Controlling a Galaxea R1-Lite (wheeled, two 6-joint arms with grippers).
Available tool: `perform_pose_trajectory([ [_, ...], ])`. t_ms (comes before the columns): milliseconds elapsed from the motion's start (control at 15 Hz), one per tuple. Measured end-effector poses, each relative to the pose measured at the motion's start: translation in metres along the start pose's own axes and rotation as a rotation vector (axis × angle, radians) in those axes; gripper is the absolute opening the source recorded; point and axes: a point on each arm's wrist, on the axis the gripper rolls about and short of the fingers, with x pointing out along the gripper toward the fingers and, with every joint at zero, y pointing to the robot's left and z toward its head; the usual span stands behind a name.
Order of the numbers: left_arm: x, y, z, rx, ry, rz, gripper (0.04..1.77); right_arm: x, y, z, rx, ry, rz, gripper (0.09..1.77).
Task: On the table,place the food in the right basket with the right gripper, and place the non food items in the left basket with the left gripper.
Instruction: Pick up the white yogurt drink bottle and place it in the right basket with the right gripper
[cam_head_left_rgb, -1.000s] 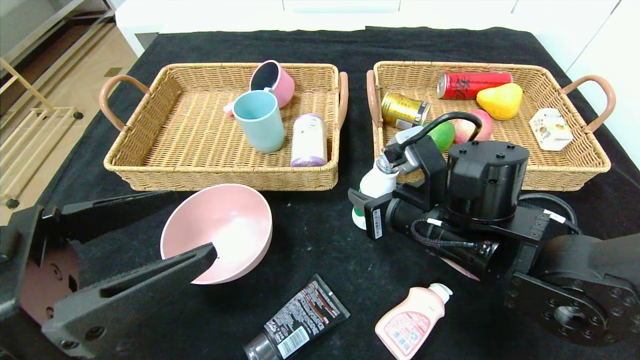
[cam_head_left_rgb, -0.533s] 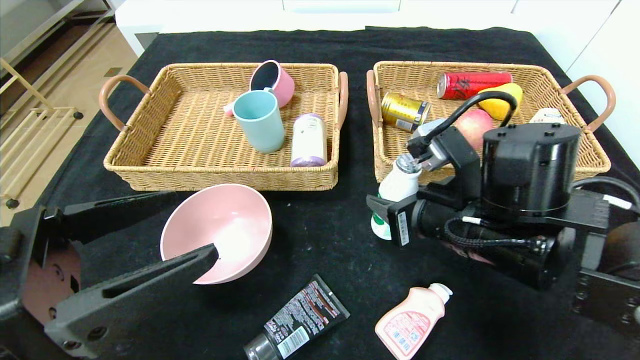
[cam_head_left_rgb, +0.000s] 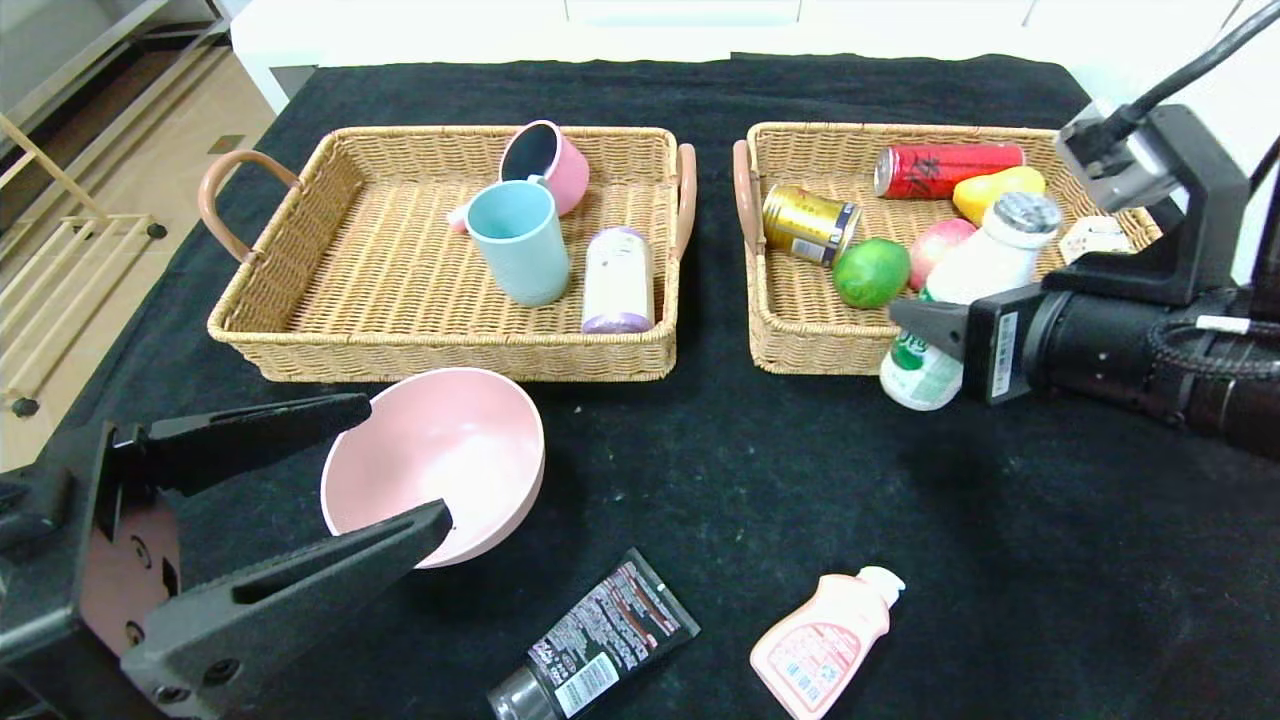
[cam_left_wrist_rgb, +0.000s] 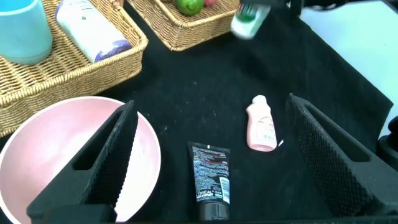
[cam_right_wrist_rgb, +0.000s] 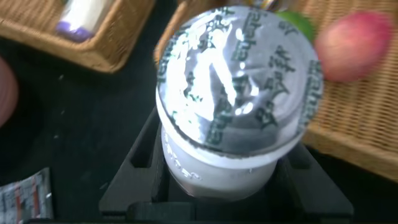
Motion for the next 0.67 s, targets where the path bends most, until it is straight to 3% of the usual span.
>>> perform_pose_trajectory([
  [333, 0.0, 0.0, 0.0, 0.0, 0.001, 0.0, 1.72, 0.004, -0.037, 0.031, 0.033, -0.09, -0.141, 0.88],
  [667, 0.0, 0.0, -0.001, 0.0, 0.004, -0.003, 1.72, 0.026, -0.085, 0.044, 0.053, -0.116, -0.304, 0.88],
])
